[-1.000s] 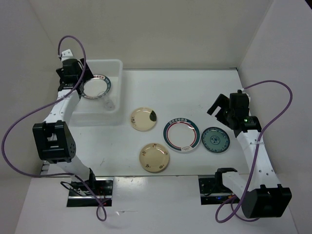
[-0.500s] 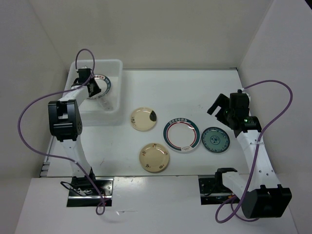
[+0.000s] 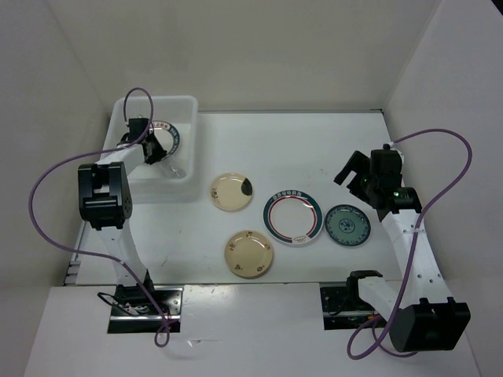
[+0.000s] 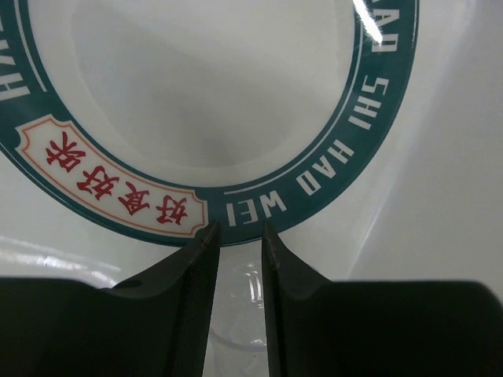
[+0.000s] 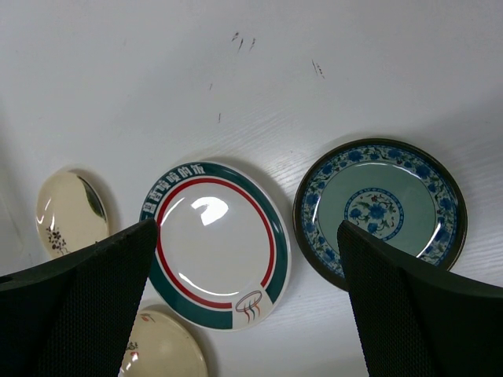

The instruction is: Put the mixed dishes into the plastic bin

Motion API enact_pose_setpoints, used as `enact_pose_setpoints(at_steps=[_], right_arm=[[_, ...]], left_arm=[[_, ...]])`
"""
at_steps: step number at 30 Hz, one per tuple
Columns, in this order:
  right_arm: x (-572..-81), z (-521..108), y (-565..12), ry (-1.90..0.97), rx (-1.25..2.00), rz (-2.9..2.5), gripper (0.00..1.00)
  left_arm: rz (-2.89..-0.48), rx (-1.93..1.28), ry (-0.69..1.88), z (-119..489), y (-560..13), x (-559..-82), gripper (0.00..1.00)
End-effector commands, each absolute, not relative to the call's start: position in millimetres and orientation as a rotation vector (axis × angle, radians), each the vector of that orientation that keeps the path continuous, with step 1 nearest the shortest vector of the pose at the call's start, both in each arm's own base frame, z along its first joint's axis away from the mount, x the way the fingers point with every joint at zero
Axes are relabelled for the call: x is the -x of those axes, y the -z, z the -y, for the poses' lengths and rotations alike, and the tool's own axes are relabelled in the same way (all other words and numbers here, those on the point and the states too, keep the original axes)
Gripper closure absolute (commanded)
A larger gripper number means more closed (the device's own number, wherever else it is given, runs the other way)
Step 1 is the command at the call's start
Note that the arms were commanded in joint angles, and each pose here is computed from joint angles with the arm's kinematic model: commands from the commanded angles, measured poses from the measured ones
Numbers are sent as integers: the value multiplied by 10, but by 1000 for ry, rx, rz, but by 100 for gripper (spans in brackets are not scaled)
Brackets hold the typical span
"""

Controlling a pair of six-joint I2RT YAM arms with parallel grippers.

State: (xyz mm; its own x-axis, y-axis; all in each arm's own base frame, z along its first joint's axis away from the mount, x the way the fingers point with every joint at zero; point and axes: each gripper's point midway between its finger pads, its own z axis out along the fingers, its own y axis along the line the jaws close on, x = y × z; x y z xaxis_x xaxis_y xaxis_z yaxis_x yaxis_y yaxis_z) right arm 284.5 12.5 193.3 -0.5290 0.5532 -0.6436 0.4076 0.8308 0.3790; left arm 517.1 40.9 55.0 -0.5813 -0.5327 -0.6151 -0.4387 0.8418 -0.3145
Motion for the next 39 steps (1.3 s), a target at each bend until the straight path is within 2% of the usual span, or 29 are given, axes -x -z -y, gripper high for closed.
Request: enact_pose_setpoints(at_steps=[1,4,6,8,9,13,14,16,18,20,24,28,31,39], right_arm=[[-2890,-101,-2019,-233,-677,-2155,0],[-2890,-101,-2019,-233,-677,-2155,0],[-2889,-118,-2020,-243,-673,-2158,0],[-2889,-118,-2020,-243,-673,-2158,0],[-2889,-118,-2020,-243,-673,-2158,0],[-2894,-160,-2065,-263,-654,-2145,0],[-2874,-160,-2051,-263,-654,-2145,0],[-2874,-160,-2051,-263,-654,-2145,0],[-2864,-160,-2080,-266,-651,-2135,0],[-2855,-160,-2104,-269,-649,-2126,0],[-2843,-186,-2133,-277,-636,-2119,0],[-2823,-186,-2185,-283,-631,-2100,0],[-2813,-186,-2209,-285,-629,-2092,0],[-2801,-211,-2234,-293,-617,-2086,0]], left_arm=[[-2293,681,177,-218,-692,-4945,65],[-2255,688,142,-280,-815,-4940,65],[-2189,680,106,-360,-1059,-5013,55],[-2101,687,68,-454,-1381,-5078,54],[-2036,681,69,-485,-1611,-5156,45],[-1839,641,88,-534,-2511,-5250,29],[-1811,620,99,-520,-2723,-5230,17],[-1798,599,154,-433,-2946,-5175,7],[-1776,573,229,-313,-3174,-5055,1],[-1784,503,395,19,-3337,-4887,1],[-1920,302,676,900,-3181,-4404,1],[-2051,-47,1005,2023,-2931,-3640,1],[-2113,-195,1146,2479,-2681,-3201,1],[-2329,22,1141,2656,-1622,-2850,1]])
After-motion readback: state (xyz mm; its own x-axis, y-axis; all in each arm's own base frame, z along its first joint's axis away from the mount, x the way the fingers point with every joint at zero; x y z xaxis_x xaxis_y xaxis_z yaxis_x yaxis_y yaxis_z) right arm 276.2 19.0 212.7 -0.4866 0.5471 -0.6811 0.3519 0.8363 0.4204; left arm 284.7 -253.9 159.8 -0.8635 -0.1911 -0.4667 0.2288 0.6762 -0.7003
